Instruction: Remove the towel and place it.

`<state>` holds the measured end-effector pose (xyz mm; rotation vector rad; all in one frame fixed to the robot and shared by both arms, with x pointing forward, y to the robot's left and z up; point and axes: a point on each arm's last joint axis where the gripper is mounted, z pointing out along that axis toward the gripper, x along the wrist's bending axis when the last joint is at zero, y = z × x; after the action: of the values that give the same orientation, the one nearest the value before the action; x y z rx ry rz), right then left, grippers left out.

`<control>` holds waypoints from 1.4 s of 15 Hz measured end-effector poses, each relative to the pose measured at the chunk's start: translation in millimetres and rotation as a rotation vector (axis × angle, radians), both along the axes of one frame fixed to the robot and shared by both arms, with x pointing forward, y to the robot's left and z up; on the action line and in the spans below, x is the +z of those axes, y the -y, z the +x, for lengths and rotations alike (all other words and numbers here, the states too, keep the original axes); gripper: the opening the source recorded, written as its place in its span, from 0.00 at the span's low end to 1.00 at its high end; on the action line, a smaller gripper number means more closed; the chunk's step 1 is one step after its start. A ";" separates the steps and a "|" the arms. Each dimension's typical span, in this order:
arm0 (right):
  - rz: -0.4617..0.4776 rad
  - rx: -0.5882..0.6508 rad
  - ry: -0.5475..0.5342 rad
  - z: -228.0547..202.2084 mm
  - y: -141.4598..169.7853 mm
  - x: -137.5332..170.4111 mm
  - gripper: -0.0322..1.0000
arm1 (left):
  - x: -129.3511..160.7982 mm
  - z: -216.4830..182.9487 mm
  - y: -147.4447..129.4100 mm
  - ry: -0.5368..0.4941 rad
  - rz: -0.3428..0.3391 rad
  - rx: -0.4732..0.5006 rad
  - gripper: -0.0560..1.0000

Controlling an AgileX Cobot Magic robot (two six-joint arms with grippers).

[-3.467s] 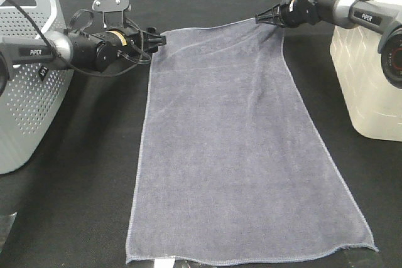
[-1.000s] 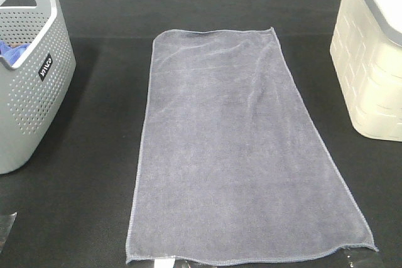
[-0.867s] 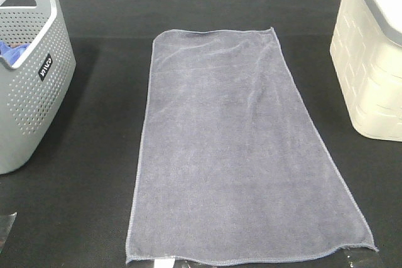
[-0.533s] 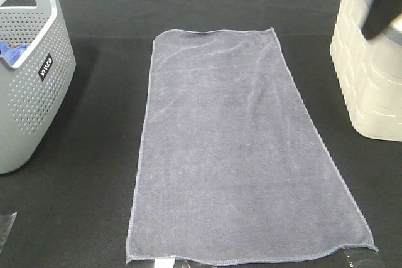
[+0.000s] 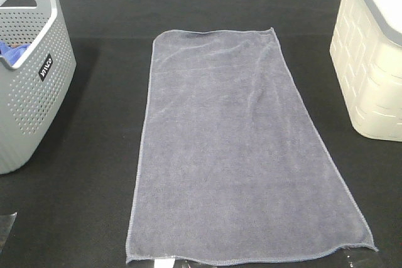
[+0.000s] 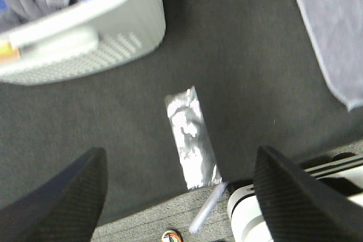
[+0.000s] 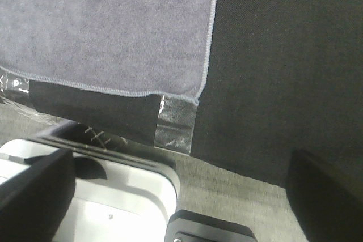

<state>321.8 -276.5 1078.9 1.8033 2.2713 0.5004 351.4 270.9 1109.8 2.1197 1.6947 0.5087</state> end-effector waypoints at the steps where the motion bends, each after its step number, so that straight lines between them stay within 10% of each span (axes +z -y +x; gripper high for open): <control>1: 0.006 0.000 0.034 -13.9 2.6 -4.2 0.94 | -10.2 -17.2 -6.1 0.017 0.005 -0.022 0.71; 11: 0.068 0.023 0.460 -97.3 18.3 -30.1 0.94 | -49.5 -114.1 -20.8 0.437 -0.118 -0.361 0.71; 21: 0.068 0.030 0.588 -91.6 18.3 -33.0 0.94 | -52.4 -110.7 -15.3 0.481 -0.149 -0.399 0.71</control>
<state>230.2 -294.8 1046.0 1.4009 1.8879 0.9734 240.6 286.3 1057.4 1.9543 0.9870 0.6753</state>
